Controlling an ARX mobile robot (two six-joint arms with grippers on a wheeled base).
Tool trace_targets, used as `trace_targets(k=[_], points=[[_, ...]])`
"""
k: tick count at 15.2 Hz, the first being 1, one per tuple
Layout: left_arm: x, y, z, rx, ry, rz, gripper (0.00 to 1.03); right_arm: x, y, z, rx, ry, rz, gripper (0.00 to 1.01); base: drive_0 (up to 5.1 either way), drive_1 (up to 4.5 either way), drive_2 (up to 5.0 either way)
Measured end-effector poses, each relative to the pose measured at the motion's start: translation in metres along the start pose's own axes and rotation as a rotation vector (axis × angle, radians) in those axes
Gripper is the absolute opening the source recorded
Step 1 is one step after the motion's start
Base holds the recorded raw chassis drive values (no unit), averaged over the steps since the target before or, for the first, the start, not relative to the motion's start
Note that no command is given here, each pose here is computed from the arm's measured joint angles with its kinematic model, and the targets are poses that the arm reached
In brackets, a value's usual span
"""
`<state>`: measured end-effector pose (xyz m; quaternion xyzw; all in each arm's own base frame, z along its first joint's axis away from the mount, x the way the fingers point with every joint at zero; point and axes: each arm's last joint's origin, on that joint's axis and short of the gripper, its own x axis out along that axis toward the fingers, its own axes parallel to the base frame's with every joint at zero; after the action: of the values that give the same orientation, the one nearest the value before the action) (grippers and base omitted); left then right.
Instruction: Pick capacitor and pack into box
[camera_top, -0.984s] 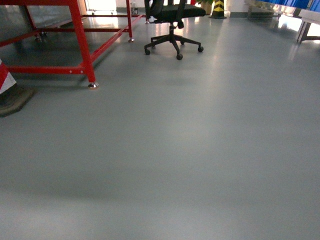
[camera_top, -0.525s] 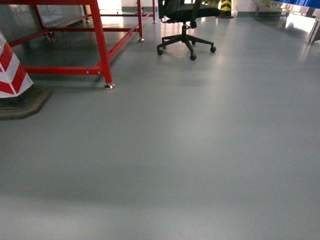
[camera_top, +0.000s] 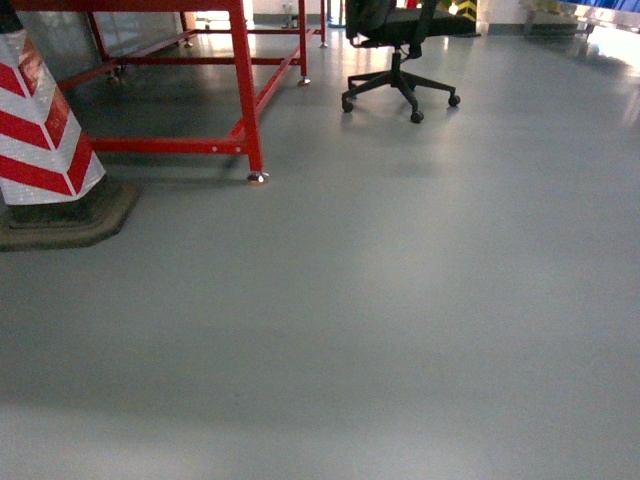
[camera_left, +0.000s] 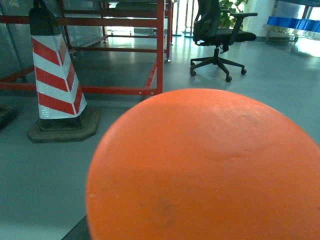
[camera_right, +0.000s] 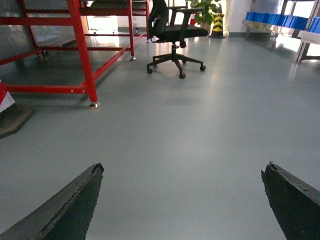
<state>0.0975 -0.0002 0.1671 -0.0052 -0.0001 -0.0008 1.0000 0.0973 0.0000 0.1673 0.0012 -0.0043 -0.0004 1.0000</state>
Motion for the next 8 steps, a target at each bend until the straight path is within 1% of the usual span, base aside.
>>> trace_targets(k=[5,8], points=[[0.0,0.0,-0.0002,0.0,0.002,-0.001,0.44,0.0,0.0,-0.0008,0.0,0.009,0.0,0.98,-4.9,3.35,1.5],[0.0,0.0,-0.0003,0.0,0.003,0.0,0.44,0.0,0.0,-0.0006,0.0,0.006,0.0,0.98,-5.0,2.37,2.4]])
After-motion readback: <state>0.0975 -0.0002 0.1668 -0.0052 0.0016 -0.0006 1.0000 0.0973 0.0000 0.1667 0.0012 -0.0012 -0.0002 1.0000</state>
